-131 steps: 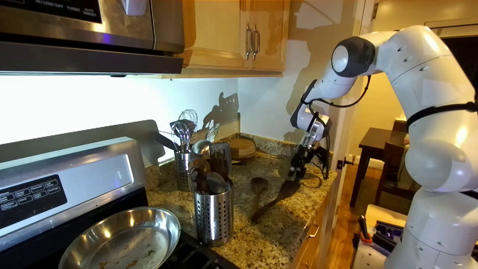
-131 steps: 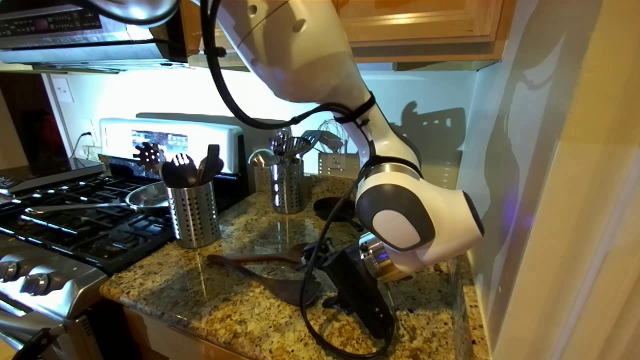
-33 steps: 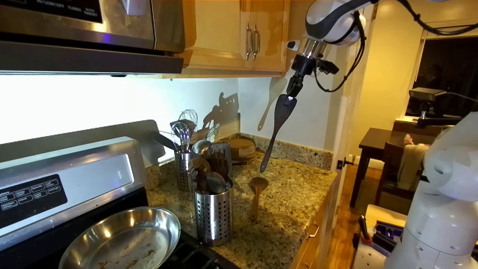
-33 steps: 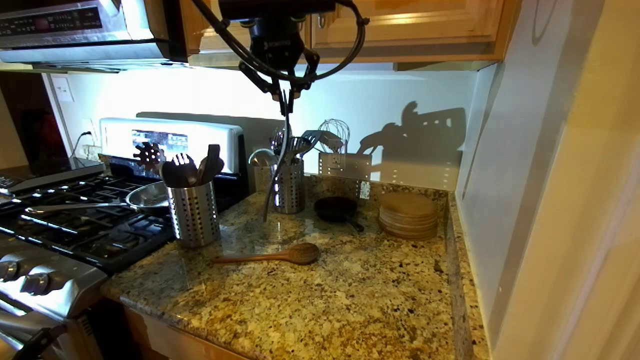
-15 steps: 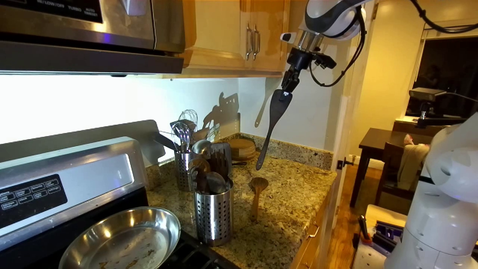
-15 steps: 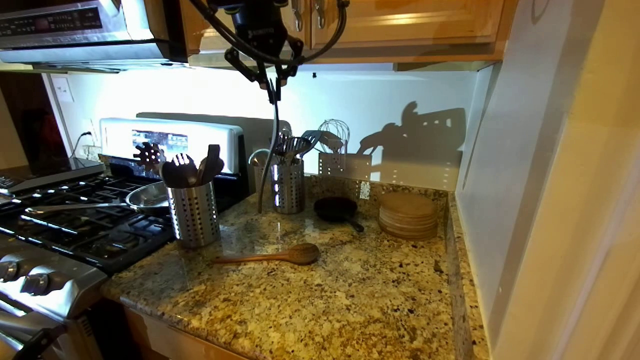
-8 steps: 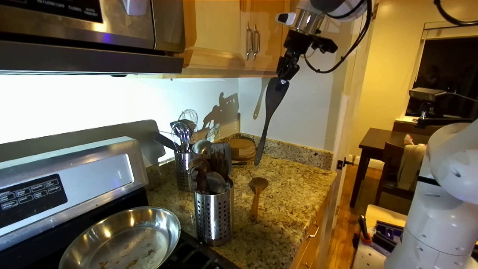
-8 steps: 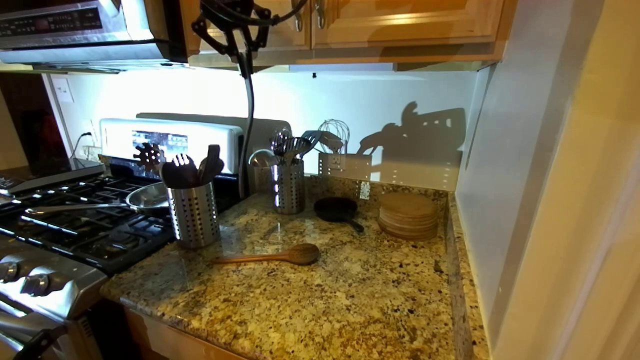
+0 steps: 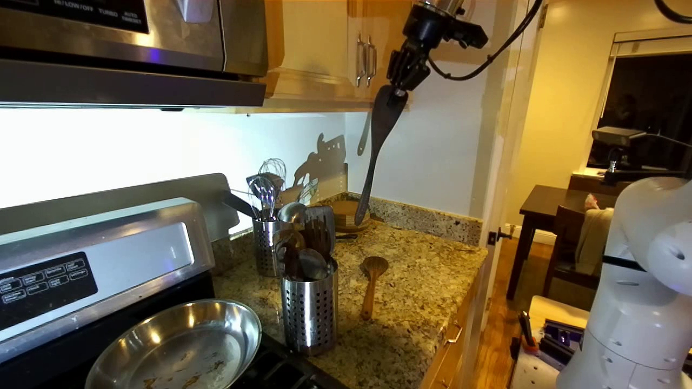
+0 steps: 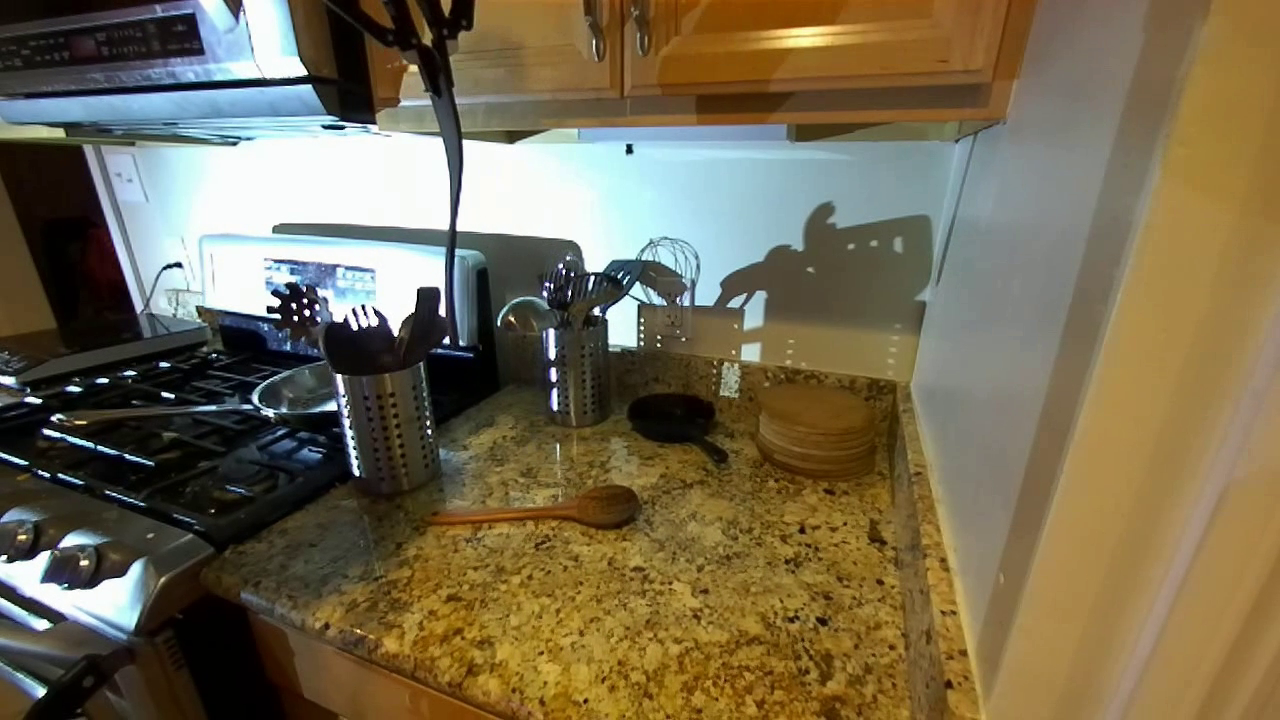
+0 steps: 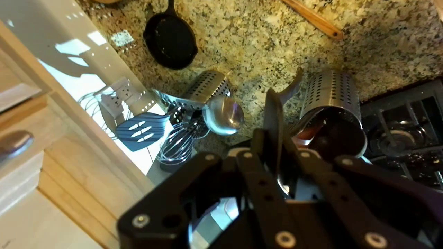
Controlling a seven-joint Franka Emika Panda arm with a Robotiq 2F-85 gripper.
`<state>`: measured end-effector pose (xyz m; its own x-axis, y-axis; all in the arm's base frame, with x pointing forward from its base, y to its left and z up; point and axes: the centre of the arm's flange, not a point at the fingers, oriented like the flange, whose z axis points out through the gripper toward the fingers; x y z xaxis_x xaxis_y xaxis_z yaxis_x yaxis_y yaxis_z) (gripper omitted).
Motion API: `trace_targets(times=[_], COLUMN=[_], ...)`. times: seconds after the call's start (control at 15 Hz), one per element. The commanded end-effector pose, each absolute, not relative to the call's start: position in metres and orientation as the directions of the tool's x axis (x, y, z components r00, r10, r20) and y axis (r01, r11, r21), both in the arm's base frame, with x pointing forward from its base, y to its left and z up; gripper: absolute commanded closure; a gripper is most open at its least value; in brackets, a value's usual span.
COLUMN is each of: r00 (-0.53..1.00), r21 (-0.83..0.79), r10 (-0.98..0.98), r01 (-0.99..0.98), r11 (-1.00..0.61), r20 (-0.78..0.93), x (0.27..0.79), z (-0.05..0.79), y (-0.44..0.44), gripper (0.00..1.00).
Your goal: Place the wooden spatula in the cutlery holder at the front of the countertop
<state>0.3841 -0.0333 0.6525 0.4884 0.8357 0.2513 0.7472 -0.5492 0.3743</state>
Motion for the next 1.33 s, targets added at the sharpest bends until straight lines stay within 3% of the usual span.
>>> trace_targets(times=[0.0,1.27], r00=[0.402,0.188], r21=[0.426,0.541], r10=[0.885,0.960], r01=[0.776,0.795], r11=[-0.466,-0.274], r20=[0.234,0.209], x=[0.372,0.352], z=[0.677,0.723], y=[-0.012,0.054], gripper=[0.95,0.95])
